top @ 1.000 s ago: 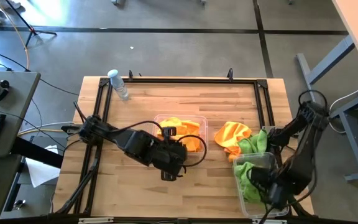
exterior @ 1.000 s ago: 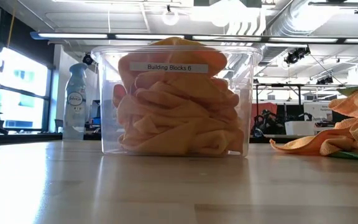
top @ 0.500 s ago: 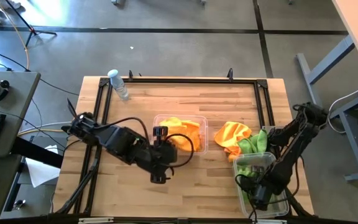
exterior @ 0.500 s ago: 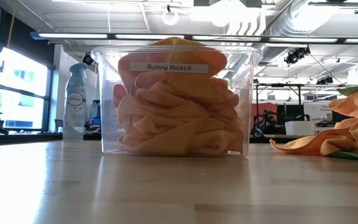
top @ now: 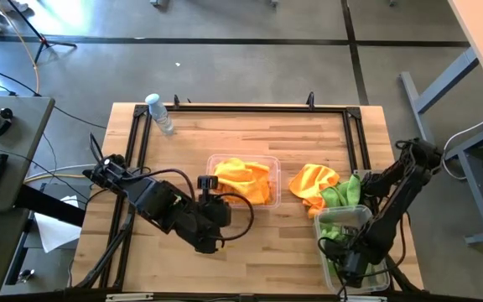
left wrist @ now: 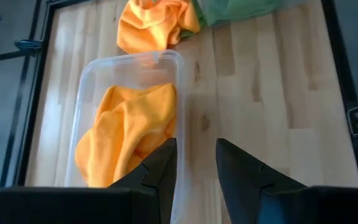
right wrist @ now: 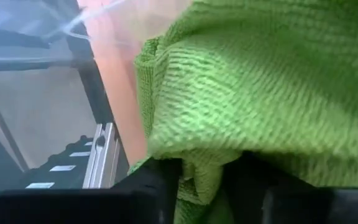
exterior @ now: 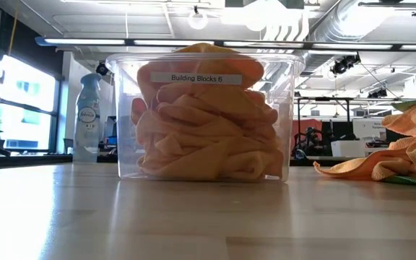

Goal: Sort microfiber towel by color & place in baskets
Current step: Put the green towel into the bottom transparent bin

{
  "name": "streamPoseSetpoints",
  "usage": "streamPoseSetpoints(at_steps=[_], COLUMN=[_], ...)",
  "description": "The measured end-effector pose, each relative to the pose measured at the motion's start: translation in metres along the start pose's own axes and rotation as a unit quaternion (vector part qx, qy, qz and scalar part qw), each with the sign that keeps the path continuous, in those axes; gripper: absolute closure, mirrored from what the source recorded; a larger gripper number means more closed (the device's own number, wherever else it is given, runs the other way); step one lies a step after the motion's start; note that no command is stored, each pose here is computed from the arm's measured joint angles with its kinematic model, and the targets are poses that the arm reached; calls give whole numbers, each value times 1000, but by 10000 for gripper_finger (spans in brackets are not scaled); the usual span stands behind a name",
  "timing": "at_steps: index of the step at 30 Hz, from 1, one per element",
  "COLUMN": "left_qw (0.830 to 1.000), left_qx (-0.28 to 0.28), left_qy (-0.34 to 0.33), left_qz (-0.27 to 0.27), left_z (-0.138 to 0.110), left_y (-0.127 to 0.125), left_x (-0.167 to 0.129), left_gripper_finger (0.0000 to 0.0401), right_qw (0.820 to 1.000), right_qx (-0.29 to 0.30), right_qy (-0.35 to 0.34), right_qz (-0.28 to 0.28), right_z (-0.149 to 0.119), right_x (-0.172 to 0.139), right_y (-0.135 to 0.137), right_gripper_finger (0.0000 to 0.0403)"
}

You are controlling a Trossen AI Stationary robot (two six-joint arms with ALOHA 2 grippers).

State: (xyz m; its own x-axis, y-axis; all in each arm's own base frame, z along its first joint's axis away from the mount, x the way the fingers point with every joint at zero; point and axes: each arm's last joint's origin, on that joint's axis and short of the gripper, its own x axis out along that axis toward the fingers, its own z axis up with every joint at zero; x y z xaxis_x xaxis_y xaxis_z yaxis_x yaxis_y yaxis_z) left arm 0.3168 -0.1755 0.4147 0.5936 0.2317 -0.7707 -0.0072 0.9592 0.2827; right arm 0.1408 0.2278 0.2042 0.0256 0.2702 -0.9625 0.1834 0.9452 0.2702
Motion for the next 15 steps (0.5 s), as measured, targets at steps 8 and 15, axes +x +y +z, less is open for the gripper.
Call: streamPoseSetpoints(at_steps=[8, 15], left_qw=[1000, 1000], left_qx=[17, 17], left_qy=[-4, -10], left_qz=[3, -20], left_z=[-1, -22], left_y=[-4, -12], left_x=[-1, 25], left_gripper_finger=[300, 300], right_qw=[999, 997], right_qx=[10, 30], right_qy=[18, -4], right_qz=[-49, -69], right_z=[-2, -2], right_x=[-39, -74], right_y=[9, 18], right_gripper_finger=[247, 245])
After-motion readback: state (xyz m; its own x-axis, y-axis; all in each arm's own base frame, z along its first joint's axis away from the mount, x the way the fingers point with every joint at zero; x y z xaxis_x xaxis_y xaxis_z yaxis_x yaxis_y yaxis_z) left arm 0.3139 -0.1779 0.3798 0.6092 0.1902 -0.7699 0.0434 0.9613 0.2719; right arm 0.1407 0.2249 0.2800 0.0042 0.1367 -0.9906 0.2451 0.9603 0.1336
